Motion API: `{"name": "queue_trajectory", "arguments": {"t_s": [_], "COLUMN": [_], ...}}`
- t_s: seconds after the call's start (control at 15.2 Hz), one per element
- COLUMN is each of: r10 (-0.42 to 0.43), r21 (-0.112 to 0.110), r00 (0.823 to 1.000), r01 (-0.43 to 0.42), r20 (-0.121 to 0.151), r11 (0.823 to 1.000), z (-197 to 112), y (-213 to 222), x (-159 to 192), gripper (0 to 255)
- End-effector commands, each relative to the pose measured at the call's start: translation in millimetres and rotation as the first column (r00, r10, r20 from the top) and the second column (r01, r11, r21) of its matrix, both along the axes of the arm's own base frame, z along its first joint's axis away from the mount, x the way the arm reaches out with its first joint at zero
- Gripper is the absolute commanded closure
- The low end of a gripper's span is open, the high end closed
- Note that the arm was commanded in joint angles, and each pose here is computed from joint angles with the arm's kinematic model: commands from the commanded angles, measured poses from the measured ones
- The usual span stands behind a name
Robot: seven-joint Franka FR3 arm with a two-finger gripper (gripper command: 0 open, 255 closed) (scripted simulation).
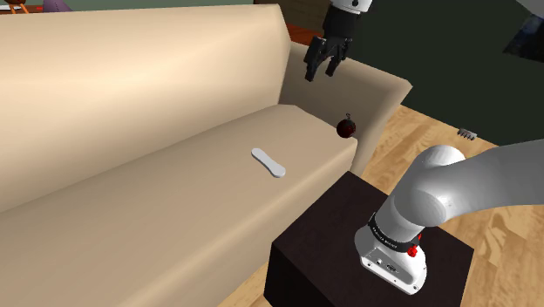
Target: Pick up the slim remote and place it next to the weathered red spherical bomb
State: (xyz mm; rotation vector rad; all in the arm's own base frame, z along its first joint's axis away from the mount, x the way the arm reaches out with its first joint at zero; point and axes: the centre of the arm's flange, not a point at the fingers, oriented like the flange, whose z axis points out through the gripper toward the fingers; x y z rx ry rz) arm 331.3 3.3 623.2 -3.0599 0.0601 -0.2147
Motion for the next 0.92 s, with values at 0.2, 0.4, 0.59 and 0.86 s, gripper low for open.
{"name": "queue_trajectory", "arguments": {"t_s": [0.2, 0.4, 0.59, 0.86], "r10": [-0.004, -0.009, -0.014, -0.02], "r21": [-0.009, -0.017, -0.026, -0.037], "r00": [1.0, 1.0, 0.999, 0.999], "r01": [0.004, 0.009, 0.013, 0.018], "r20": [-0.011, -0.021, -0.032, -0.046], "r11": [1.0, 1.0, 1.0, 0.999], "z": [-35, -70, -105, -152], "y": [0, 0, -1, -3], "x": [20, 40, 59, 84], "gripper": [0, 0, 0, 0]}}
